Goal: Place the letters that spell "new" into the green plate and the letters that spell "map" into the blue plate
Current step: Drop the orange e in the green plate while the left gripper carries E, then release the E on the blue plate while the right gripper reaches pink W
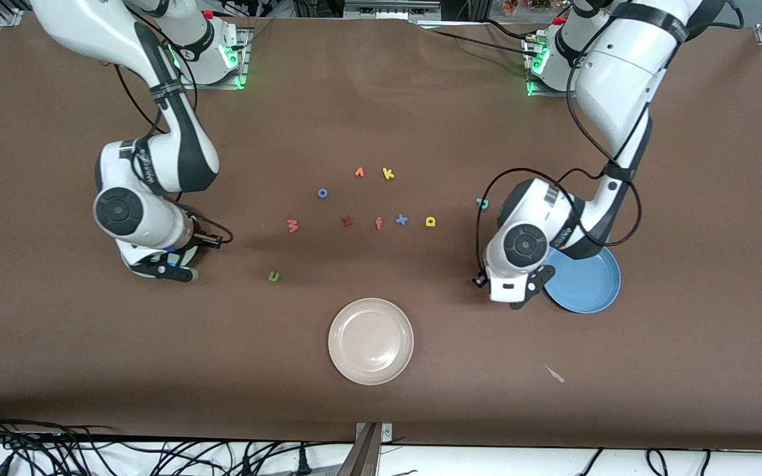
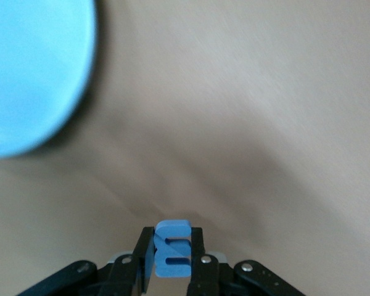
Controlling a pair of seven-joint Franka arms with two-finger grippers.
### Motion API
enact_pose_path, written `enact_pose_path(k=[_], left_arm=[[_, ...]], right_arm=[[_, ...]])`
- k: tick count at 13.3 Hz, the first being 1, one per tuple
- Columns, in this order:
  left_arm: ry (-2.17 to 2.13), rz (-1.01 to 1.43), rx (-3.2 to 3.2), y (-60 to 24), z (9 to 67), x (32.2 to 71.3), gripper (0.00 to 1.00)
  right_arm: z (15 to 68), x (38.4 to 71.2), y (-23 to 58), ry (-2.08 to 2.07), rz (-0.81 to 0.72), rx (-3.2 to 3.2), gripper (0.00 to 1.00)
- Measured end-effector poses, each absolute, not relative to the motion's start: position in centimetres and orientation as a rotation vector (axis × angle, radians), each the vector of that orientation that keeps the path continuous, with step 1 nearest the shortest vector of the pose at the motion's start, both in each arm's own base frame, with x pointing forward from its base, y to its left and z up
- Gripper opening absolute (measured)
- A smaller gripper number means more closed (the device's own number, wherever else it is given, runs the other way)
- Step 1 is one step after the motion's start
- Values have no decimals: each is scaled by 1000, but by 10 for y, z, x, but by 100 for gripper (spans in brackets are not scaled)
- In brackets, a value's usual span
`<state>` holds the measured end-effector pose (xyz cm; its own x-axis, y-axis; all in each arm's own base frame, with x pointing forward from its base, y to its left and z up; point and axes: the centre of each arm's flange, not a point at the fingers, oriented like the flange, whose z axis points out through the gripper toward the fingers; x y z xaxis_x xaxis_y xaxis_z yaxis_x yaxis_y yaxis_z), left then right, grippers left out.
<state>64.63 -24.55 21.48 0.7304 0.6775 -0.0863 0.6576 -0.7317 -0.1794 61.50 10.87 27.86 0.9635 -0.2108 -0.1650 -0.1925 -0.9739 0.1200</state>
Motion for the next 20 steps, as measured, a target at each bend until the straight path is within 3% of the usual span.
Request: enact_pose_path(k=[5,9,12,14,17,19,20], left_arm=[[-796,338,-2865,-161,227,664,28],[-647,394,-2931,-88,225,675,28],[-602,409,-2944,-97,223,672,51],[-576,415,-2954,-110,223,670,70],[-510,465,-2979,-145,228,659,100],[-558,493,-2988,-174,234,648,100],[-590,505,-2988,-184,239,642,100]], right_arm=[[255,619,24,-202,-380,3027,28],[233,617,-1,-126,-349,3049,28],[217,607,-1,-92,-248,3066,28],[210,600,-1,-91,-203,3071,43],[220,600,1,-88,-180,3078,74],[230,602,13,-103,-177,3091,95],[234,603,27,-135,-168,3099,100]])
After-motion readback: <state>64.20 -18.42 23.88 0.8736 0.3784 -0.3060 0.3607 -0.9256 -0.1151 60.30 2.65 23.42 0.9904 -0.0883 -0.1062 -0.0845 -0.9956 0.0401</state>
